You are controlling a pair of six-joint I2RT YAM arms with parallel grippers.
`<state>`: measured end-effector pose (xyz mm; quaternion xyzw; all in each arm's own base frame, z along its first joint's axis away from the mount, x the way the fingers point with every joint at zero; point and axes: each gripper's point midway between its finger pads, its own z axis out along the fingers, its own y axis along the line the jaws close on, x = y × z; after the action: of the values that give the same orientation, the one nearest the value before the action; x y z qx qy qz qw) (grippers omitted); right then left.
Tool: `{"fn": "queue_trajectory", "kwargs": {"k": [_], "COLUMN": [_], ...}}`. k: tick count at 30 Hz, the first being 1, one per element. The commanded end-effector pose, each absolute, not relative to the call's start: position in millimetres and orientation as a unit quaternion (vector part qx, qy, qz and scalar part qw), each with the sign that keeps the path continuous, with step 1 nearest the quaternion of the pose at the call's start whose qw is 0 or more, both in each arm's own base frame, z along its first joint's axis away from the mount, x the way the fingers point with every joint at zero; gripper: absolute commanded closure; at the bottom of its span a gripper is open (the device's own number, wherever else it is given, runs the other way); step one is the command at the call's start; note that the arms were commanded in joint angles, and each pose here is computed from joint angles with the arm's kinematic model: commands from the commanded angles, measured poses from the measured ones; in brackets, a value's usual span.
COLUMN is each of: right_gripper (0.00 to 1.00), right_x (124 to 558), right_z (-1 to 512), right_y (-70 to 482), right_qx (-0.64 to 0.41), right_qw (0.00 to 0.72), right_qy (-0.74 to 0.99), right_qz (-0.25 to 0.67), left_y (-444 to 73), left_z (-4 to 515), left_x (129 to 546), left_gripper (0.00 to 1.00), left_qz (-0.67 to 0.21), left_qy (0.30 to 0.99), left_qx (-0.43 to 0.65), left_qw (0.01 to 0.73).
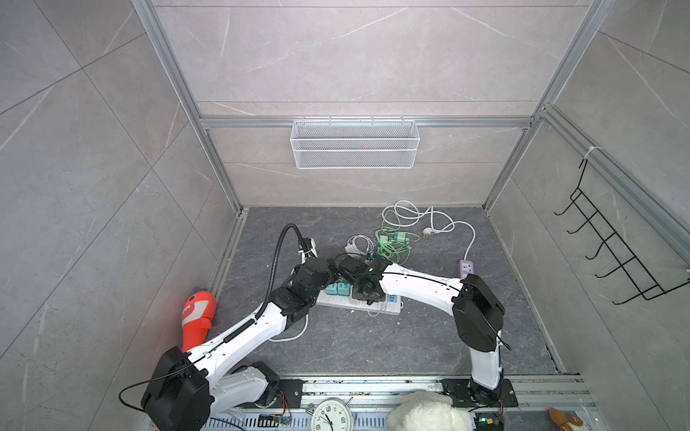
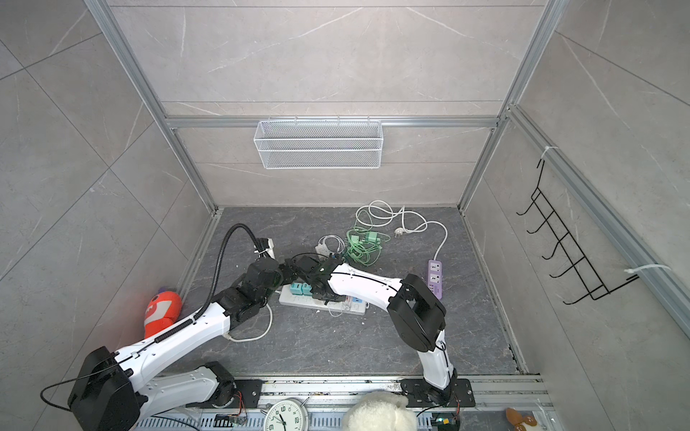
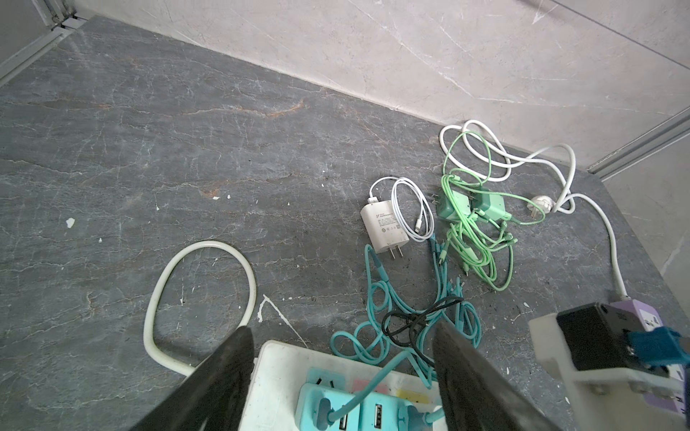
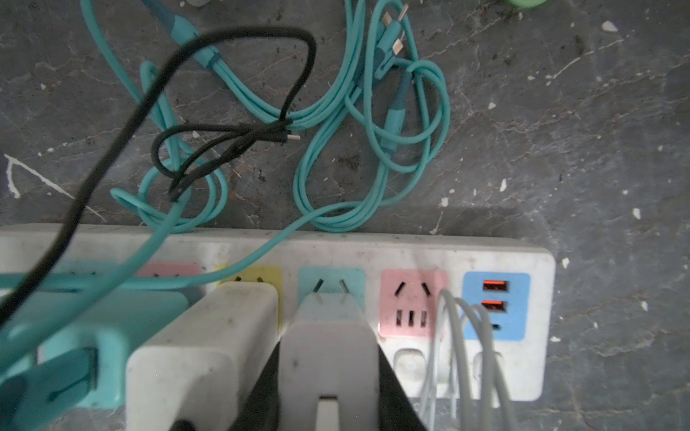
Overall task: Insert the plug
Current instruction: 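Press the charger prongs into the teal socket with the right gripper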
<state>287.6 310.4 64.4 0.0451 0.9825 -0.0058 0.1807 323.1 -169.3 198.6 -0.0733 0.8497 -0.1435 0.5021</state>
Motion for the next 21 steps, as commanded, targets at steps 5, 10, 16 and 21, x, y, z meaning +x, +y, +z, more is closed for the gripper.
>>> {"fn": "queue_trajectory", "kwargs": {"k": [5, 10, 16, 21], "right_gripper": [1.0, 1.0, 1.0, 1.0], "right_x": [241, 241, 236, 226], "right_z": [-22, -23, -27, -45], "right_y": [284, 282, 276, 278], "right_qx": [0.049, 0.048, 0.049, 0.047], "right_qw": [0.081, 0.087, 0.1, 0.081], "right_qy": [0.994, 0.992, 0.989, 0.991], "right_qz": [-0.06, -0.077, -0.099, -0.099], "left_y": [-174, -174, -168, -166], "left_z": [230, 229, 232, 233], "left_x": [322, 323, 321, 321], "left_gripper": [0.22, 0.22, 0.21, 0.21], "left_qz": [-0.168, -0.167, -0.157, -0.15], "left_qy": [0.827, 0.829, 0.827, 0.829], "left_qx": [-0.071, -0.071, -0.076, -0.075], "left_qw": [0.531, 0.529, 0.535, 0.534]}}
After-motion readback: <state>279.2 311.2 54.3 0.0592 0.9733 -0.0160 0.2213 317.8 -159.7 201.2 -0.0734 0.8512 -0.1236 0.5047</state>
